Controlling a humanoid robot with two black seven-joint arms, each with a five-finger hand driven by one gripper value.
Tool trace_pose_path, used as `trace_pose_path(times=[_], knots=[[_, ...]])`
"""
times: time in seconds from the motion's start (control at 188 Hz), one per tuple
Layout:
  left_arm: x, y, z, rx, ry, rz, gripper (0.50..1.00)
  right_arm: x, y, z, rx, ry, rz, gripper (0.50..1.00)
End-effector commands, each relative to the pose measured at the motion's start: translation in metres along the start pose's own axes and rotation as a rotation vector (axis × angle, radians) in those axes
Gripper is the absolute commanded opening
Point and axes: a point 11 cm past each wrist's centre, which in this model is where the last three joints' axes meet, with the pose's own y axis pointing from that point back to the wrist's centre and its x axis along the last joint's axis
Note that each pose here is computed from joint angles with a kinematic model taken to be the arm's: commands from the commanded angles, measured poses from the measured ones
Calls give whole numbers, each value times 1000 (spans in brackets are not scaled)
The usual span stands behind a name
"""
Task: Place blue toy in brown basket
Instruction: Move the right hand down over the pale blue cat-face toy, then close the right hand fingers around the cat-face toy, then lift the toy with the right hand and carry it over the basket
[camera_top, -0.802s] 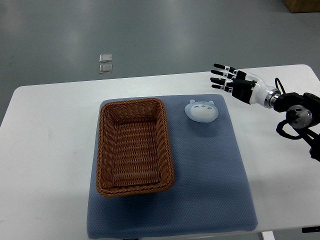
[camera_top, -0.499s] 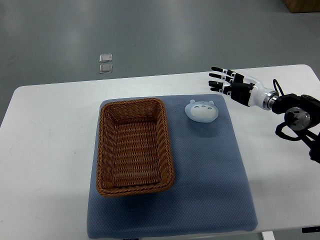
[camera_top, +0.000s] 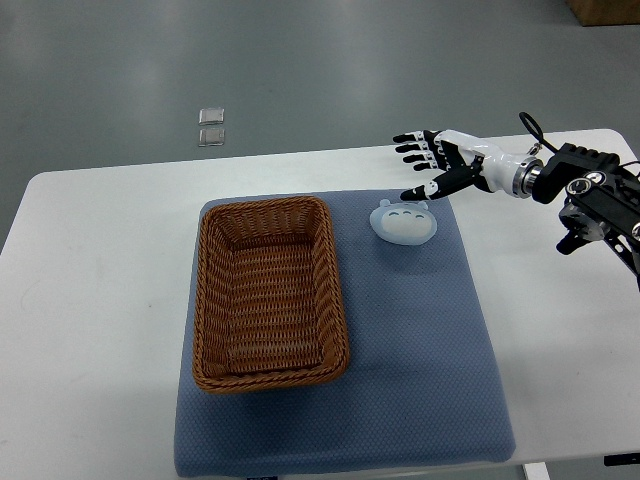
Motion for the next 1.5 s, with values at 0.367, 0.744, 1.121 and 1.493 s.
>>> trace_pose_path(times=[0.367,0.744,1.121,1.493], knots=[[0,0,0,0,0,1,1000,-30,-20,-10,-124,467,-195,911],[0,0,0,0,-1,1,1000,-24,-23,16,-204,525,-144,901],[0,0,0,0,-1,1,1000,-31,-29,26,-215,497,-129,607],[0,0,0,0,-1,1,1000,-25,-31,-41,65,500,-156,500]])
